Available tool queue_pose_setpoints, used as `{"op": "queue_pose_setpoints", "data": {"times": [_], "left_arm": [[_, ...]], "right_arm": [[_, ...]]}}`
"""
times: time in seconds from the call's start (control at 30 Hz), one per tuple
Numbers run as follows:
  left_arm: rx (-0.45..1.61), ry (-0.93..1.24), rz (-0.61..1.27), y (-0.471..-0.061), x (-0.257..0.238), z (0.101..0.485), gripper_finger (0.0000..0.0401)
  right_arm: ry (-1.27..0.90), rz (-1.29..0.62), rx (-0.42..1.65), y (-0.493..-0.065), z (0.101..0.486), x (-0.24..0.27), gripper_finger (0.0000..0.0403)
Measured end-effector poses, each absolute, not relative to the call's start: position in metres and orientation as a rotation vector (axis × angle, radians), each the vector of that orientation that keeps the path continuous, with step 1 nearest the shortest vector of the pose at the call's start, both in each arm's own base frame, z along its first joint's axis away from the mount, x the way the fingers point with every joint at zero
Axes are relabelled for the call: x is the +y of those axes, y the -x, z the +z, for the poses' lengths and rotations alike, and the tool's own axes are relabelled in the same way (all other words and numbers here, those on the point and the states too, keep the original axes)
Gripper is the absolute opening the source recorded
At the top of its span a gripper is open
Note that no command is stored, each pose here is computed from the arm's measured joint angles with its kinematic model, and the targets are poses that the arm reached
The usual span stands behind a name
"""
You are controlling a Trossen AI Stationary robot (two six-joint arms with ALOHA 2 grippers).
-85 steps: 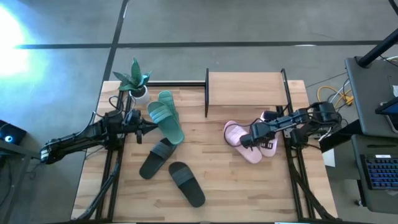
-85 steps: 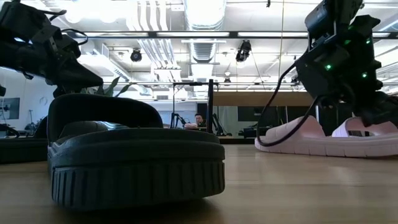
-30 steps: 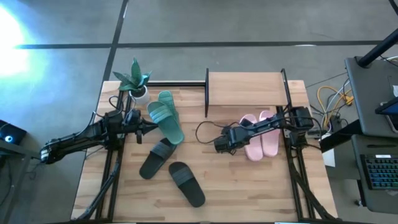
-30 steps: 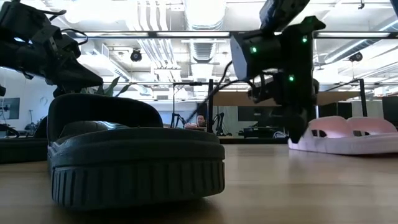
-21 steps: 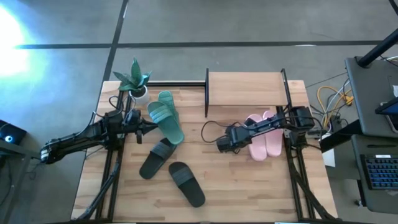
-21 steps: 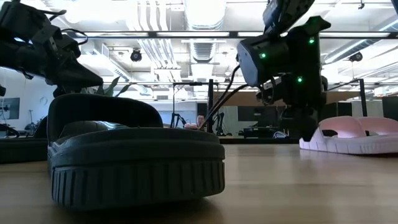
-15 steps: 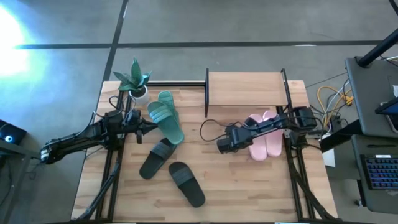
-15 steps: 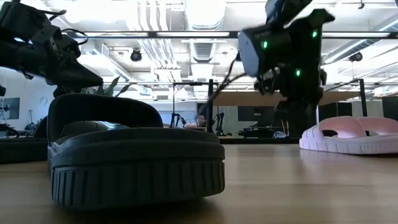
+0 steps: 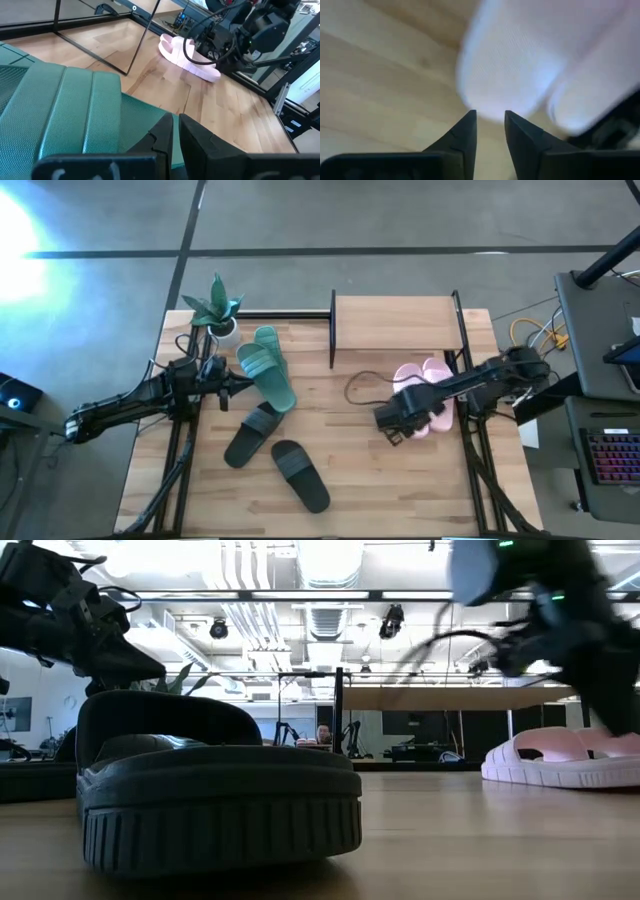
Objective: Pick and place slides into the shelf
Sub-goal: Adjust the pink slides under the shelf
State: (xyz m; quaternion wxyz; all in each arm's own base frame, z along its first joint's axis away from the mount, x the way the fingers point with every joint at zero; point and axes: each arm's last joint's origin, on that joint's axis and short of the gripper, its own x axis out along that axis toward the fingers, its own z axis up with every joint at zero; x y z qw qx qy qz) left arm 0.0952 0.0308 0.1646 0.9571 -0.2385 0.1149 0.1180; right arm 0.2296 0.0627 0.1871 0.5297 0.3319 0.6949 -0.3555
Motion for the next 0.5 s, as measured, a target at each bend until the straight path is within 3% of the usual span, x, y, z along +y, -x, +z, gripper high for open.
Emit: {"op": "queue_pose_setpoints", "data": {"times": [0.37,0.5], "left_arm": [[0.233,0.484,0.239,-0.095,0.031,0.165,0.0015],[0.234,0.484,0.24,-0.095,0.031,0.165,0.0015]], "right_arm": [[-1.028,-1.161,1.634,-0.158,0.172,0.077,0.007],[-1.126,-1.098,1.623,-0.15,0.161,0.078,0.0062]]}}
